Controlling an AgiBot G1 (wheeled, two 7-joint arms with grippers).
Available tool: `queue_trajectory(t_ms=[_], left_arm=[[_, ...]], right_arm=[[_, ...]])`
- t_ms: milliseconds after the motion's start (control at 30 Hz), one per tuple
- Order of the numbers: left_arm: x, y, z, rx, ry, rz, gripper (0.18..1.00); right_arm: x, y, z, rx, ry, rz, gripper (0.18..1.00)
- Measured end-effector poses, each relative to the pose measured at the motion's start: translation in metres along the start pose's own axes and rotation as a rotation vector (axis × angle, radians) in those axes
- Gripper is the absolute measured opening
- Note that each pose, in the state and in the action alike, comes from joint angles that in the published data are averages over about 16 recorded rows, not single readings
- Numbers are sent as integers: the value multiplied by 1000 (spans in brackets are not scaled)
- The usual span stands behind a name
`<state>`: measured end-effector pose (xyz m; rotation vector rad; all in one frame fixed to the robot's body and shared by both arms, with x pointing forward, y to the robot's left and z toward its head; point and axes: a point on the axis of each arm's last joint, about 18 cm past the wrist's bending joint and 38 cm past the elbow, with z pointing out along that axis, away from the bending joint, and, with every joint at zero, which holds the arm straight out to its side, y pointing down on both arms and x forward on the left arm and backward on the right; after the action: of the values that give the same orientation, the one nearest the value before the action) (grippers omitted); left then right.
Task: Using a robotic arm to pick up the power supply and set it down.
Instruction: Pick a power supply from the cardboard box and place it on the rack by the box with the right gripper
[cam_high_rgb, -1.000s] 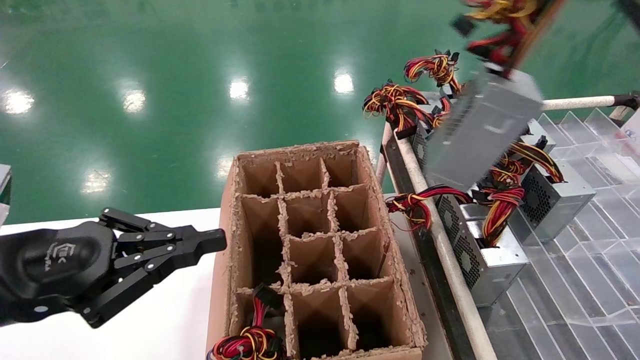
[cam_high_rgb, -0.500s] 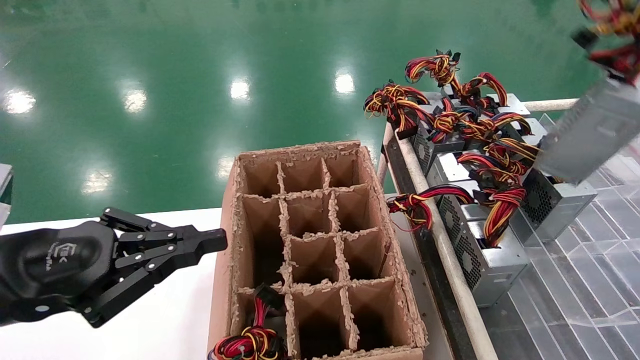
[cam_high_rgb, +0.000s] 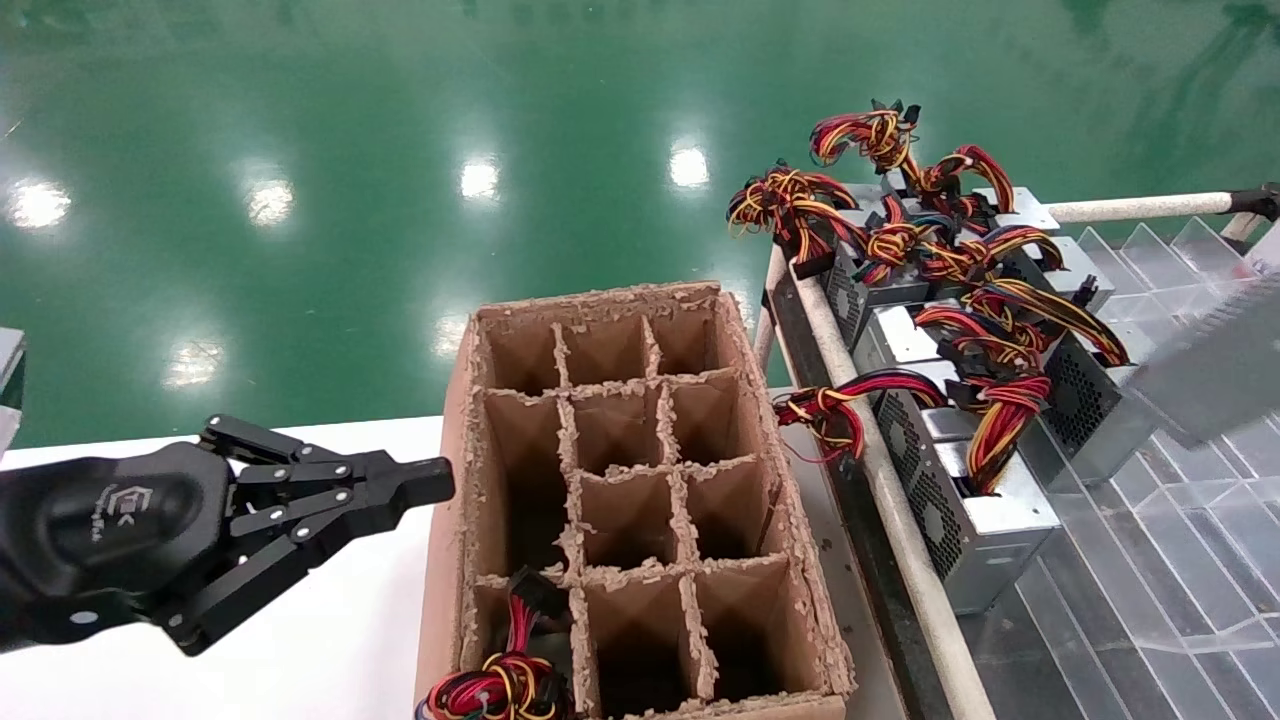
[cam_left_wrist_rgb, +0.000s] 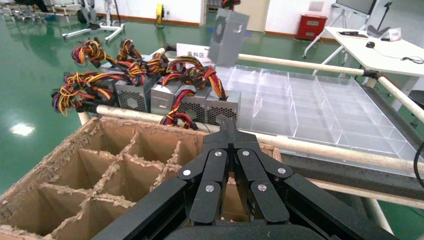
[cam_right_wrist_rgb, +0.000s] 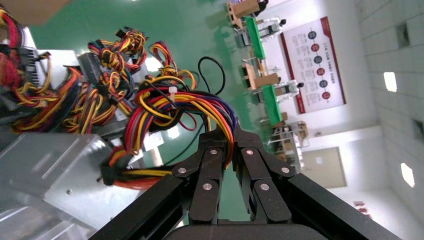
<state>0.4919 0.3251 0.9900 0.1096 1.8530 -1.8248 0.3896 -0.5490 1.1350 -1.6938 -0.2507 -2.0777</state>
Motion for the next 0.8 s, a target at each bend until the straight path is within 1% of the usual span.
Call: queue_trajectory(t_ms=[200, 367, 600, 800], left_arm=[[0, 0, 0, 0, 0, 0, 191], [0, 0, 0, 0, 0, 0, 191], [0, 0, 0, 0, 0, 0, 191], [0, 0, 0, 0, 0, 0, 191]], right_arm=[[-7, 5, -28, -10, -68, 35, 196], [-19, 8, -40, -14, -139, 54, 196], [-39, 7, -41, 4, -231, 74, 196], [-55, 4, -32, 43, -283, 103, 196]])
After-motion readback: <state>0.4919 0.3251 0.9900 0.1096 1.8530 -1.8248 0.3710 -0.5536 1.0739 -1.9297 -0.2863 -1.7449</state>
